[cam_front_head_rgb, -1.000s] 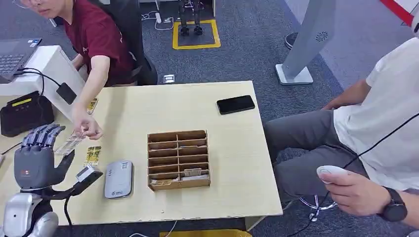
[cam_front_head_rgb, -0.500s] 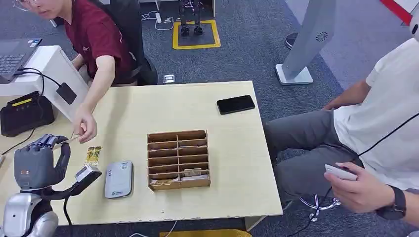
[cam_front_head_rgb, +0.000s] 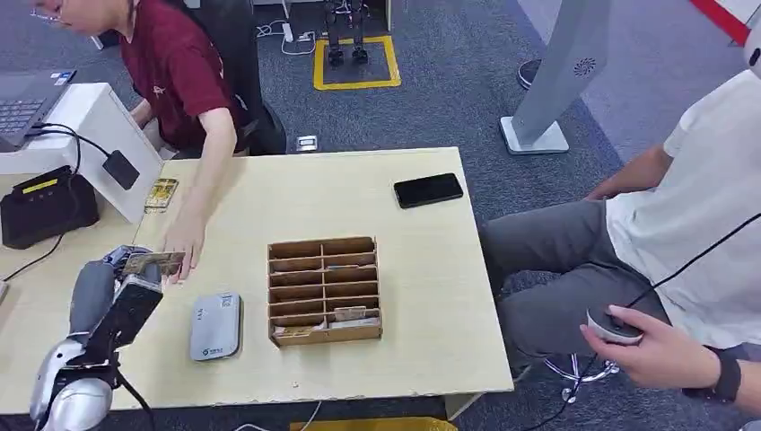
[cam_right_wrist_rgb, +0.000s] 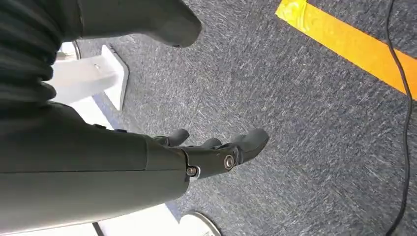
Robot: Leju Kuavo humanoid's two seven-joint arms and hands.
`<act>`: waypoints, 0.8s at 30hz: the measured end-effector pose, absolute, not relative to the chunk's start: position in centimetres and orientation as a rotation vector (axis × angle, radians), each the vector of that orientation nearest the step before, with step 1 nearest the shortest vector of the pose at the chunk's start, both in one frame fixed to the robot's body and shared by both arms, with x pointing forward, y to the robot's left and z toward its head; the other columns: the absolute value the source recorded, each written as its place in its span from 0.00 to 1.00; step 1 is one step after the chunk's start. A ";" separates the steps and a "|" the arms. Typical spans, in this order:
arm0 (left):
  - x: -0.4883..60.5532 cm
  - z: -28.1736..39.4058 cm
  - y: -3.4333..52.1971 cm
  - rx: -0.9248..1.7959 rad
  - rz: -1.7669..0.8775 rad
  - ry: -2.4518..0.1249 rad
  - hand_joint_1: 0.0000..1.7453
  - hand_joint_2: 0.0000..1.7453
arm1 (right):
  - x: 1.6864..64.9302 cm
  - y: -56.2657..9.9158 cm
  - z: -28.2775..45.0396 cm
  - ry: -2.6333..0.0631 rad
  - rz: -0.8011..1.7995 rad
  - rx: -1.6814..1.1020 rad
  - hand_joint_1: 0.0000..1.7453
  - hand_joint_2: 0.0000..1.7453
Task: Pass the card to the sensor for recognition and then transmit it.
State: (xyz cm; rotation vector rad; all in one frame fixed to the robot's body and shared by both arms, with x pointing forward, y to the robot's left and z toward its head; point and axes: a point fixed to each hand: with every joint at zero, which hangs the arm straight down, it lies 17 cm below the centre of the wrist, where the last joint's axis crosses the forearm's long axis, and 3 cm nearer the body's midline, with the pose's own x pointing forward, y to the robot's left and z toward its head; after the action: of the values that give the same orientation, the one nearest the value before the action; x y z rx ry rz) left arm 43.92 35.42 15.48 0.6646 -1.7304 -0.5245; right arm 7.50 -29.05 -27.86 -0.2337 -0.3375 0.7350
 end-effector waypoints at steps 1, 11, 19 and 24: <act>43.9 14.8 35.1 0.601 -0.506 -1.708 1.00 1.00 | 7.5 -29.0 -27.9 -0.338 0.735 -0.234 0.00 1.00; 42.6 11.1 34.5 0.381 -0.473 -1.583 1.00 1.00 | 7.4 -29.1 -27.9 -0.336 0.735 -0.239 0.00 1.00; 41.9 8.4 34.9 0.402 -0.527 -1.479 1.00 1.00 | 7.5 -29.2 -27.8 -0.337 0.735 -0.244 0.00 1.00; 41.1 5.4 35.5 0.442 -0.574 -1.391 1.00 1.00 | 7.5 -29.2 -27.9 -0.331 0.734 -0.247 0.00 1.00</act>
State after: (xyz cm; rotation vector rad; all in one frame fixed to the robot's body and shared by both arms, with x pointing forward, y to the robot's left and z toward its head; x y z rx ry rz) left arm 41.07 35.54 5.40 0.4419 -1.3909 -0.5740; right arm 7.51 -29.23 -27.86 -0.2469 -0.3309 0.7339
